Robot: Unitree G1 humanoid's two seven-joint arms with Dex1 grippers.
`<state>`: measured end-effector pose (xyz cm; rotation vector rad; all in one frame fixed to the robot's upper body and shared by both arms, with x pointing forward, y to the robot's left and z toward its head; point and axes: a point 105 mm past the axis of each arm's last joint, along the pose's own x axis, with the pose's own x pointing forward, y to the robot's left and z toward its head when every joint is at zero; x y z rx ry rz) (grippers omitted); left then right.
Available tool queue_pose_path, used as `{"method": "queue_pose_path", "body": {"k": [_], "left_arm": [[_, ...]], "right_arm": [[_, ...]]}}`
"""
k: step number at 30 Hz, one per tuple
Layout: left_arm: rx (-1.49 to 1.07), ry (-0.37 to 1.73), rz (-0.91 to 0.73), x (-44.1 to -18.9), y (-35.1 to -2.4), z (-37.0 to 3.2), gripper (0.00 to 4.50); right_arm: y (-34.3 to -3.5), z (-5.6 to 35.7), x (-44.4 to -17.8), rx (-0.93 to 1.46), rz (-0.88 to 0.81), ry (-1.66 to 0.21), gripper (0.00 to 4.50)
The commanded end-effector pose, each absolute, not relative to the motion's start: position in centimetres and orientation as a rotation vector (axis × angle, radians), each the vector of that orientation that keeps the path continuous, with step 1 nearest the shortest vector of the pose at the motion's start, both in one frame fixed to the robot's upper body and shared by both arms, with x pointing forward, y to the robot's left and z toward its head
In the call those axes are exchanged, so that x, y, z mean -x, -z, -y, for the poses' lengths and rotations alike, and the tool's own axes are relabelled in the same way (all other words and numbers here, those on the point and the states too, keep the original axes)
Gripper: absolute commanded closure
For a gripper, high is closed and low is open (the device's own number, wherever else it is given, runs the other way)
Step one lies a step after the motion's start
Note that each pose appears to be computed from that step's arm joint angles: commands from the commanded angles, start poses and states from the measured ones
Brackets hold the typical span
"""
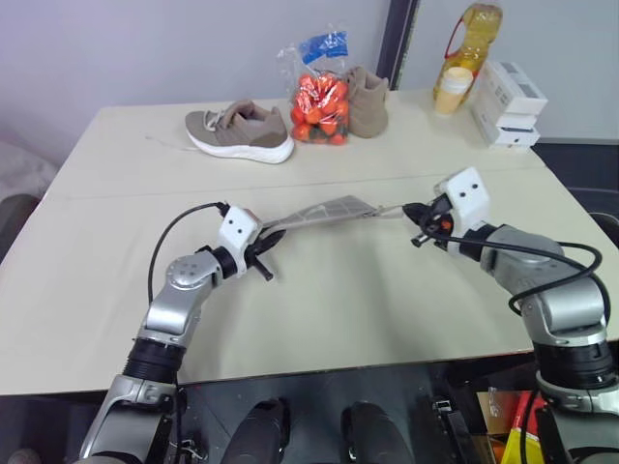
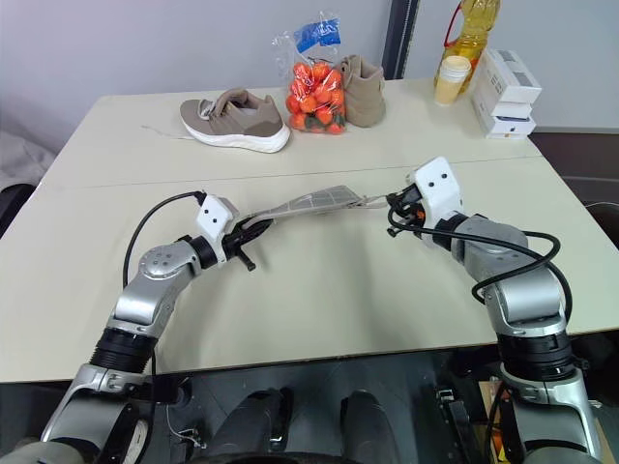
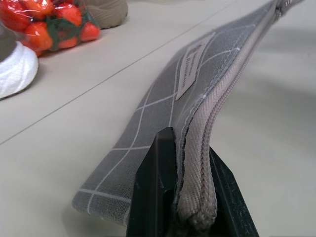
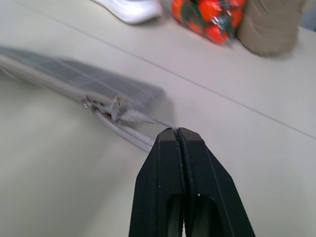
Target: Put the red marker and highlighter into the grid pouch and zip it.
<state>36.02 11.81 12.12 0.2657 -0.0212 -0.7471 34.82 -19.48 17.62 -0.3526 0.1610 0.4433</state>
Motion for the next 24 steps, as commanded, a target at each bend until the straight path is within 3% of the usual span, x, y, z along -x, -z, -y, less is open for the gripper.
{"method": "queue_pose_path", "body": {"k": [1,3,4,5,7,11,12,24], "left_arm": [[-0.262,0.709,-0.007,-35.9,-11.4,-13.3,4.50],[-0.218,0.736,-0.022,-35.4,-11.2,-13.1,4.50],[-0.200,0.739,-0.028,-35.2,-11.1,-13.1,4.17],[-0.182,0.744,-0.040,-34.9,-10.9,-13.2,3.79],[-0.158,0.746,-0.066,-34.2,-10.5,-13.5,3.00],[-0.125,0.654,-0.114,-33.5,-9.6,-15.3,0.85],[-0.104,0.624,-0.128,-33.3,-9.4,-15.9,0.83],[-0.100,0.257,-0.110,-30.2,-9.5,-24.3,0.83]], "right_arm": [[-18.0,20.0,-34.5,0.394,-0.141,-0.439,4.46],[-17.1,19.2,-33.9,0.380,-0.164,-0.510,4.46],[-16.6,18.8,-33.5,0.366,-0.183,-0.548,4.49],[-15.8,18.3,-32.7,0.338,-0.220,-0.611,4.23],[-14.8,17.7,-31.6,0.341,-0.252,-0.684,3.58],[-13.8,18.7,-31.6,0.346,-0.260,-0.643,1.51],[-13.7,18.8,-31.4,0.345,-0.257,-0.650,1.06],[-12.1,20.7,-30.2,0.195,-0.208,-0.658,1.06]]}}
